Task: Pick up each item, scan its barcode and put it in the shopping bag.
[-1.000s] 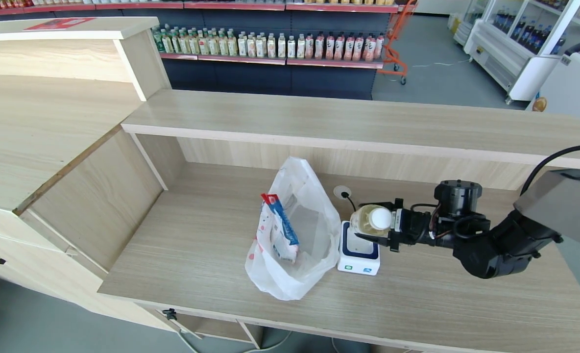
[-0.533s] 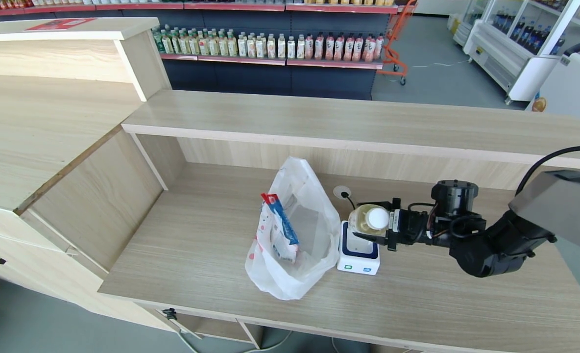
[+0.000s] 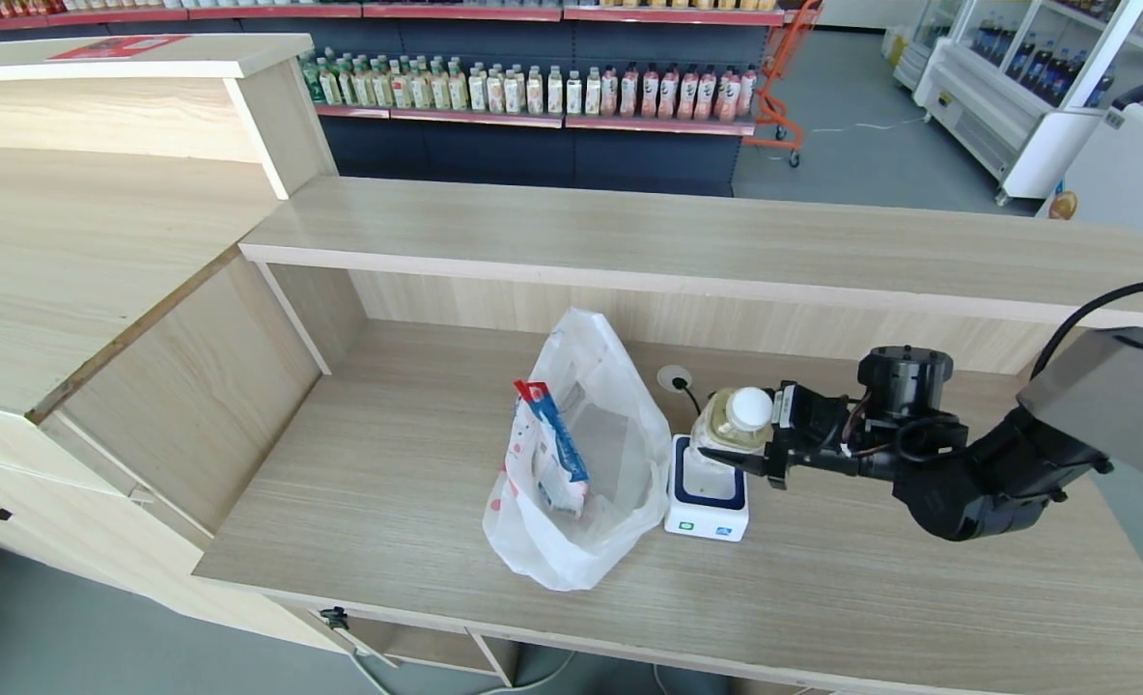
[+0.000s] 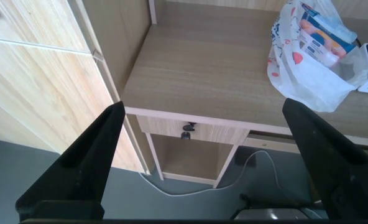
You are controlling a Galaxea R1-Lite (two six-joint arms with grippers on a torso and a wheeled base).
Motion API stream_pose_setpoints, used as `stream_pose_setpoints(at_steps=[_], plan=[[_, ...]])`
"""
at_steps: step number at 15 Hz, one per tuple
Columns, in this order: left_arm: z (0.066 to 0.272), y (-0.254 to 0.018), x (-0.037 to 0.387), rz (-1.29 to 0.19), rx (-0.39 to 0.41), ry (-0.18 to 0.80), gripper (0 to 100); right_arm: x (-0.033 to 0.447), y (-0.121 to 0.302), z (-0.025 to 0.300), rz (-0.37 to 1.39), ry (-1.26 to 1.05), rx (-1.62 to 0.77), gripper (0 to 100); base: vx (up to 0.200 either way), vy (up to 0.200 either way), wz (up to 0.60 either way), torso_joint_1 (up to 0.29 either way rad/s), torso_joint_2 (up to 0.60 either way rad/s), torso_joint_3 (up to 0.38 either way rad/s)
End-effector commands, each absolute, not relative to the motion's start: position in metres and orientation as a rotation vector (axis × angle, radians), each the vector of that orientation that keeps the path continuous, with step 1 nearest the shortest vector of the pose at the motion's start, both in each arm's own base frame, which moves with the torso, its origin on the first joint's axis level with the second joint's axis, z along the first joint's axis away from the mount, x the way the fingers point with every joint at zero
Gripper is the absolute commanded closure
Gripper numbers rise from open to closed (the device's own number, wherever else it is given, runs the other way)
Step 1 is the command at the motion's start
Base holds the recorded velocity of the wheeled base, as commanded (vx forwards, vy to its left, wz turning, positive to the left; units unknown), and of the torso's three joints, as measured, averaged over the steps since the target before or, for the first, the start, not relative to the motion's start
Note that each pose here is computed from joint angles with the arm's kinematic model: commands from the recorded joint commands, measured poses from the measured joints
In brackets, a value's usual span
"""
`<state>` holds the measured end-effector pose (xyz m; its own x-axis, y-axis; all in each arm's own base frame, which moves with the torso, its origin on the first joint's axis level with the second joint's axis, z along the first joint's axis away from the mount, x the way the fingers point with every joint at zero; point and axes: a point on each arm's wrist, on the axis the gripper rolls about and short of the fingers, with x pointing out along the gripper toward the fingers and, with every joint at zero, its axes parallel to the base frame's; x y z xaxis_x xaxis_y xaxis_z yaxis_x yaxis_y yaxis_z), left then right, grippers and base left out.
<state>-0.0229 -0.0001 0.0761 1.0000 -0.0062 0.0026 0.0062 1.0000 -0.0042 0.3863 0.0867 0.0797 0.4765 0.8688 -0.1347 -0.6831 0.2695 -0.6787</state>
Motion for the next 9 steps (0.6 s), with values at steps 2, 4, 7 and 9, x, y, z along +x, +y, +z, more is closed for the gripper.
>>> stream_pose_setpoints(at_steps=[2,4,7,9], plan=[[0.076,0.000,-0.023,-0.006,-0.005,-0.003,0,0.355,0.089,0.154,0.956,-0.167,-0.384,100,0.000,0.000,0.00,0.000,0.00,0.000],[0.076,0.000,-0.023,-0.006,-0.005,-0.003,0,0.353,0.099,0.164,0.840,-0.066,-0.158,100,0.000,0.000,0.00,0.000,0.00,0.000],[0.076,0.000,-0.023,-0.006,-0.005,-0.003,0,0.357,0.121,0.149,0.801,0.032,-0.034,100,0.000,0.000,0.00,0.000,0.00,0.000],[0.076,0.000,-0.023,-0.006,-0.005,-0.003,0,0.364,0.133,0.134,0.823,0.077,0.011,100,0.000,0.000,0.00,0.000,0.00,0.000]])
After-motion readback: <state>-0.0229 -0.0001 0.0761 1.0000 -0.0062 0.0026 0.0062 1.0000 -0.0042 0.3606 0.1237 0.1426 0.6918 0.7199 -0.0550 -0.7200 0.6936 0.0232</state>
